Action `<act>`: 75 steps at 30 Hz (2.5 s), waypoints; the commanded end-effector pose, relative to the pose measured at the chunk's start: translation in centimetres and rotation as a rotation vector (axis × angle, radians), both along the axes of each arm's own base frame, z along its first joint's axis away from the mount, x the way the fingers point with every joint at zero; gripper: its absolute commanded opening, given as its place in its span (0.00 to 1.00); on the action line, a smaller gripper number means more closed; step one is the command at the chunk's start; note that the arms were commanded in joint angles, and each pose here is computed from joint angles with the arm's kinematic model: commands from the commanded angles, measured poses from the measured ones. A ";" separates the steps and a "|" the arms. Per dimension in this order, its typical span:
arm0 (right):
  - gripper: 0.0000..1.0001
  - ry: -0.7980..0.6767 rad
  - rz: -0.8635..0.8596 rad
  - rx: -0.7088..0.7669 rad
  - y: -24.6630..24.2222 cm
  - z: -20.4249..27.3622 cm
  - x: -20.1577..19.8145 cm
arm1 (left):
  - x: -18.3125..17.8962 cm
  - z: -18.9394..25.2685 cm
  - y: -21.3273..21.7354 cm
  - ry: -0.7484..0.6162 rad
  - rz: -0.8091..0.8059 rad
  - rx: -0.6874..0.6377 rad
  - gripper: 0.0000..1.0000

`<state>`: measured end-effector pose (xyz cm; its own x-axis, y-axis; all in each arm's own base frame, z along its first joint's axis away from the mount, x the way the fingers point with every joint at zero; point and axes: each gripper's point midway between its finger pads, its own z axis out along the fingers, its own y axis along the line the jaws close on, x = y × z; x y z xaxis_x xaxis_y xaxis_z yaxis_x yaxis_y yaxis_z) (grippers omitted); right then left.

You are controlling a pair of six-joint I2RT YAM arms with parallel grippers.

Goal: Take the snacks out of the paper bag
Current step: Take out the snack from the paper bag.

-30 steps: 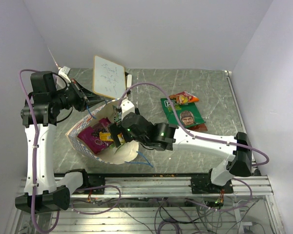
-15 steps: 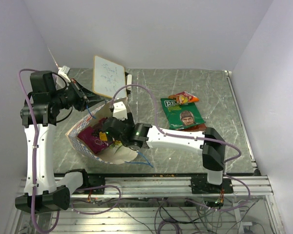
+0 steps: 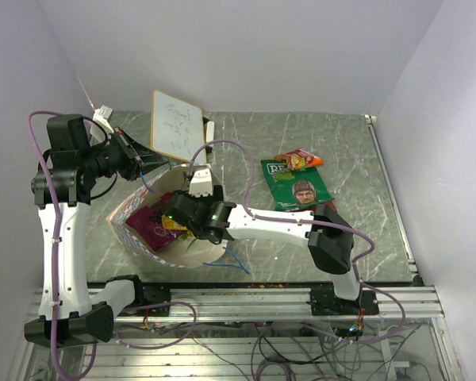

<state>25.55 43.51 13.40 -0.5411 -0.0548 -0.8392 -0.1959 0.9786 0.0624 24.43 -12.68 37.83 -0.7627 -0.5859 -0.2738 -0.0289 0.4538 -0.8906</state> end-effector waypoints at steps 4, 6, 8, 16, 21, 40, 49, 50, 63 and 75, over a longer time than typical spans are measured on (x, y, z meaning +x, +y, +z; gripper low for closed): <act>0.83 0.001 -0.133 0.037 -1.1 -1.9 2.5 | -0.7 1.5 -0.3 -0.045 -0.036 0.005 0.07; 0.82 0.020 -0.131 0.051 -1.0 -2.7 3.2 | -0.6 1.5 -0.3 -0.044 -0.036 0.006 0.07; 0.81 0.033 -0.128 0.060 -0.7 -3.4 3.8 | -0.6 1.4 -0.3 -0.043 -0.033 0.007 0.07; 0.50 0.043 -0.058 0.066 1.1 -4.5 4.1 | -0.6 0.8 -0.1 -0.016 -0.023 0.013 0.07; 0.30 0.013 -0.005 0.028 0.8 -3.6 4.1 | 0.0 0.2 0.2 0.000 -0.014 0.037 0.07; 0.00 -0.077 0.192 0.120 -0.6 7.2 -0.4 | -0.1 0.1 -0.1 -0.034 -0.018 0.010 0.07; 0.00 -0.058 0.389 0.165 -2.2 11.6 -3.8 | 0.2 0.1 -0.1 -0.047 -0.023 0.008 0.07; 0.00 -0.063 0.420 0.158 -2.4 12.0 -4.2 | 0.2 0.1 -0.1 -0.047 -0.024 0.012 0.07; 0.00 -0.239 0.510 0.135 -10.6 21.7 -6.5 | 0.3 -1.3 0.2 -0.021 -0.039 0.054 0.07; 0.00 -0.336 0.163 0.033 -18.3 26.3 2.7 | 0.0 -1.1 0.4 -0.023 -0.028 0.074 0.07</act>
<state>23.55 28.29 39.23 -0.2138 -0.1144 -0.9702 -0.4920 0.8706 0.0058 24.84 -12.39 36.01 -0.7817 -0.5501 -0.2937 -0.0276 0.5011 -0.8649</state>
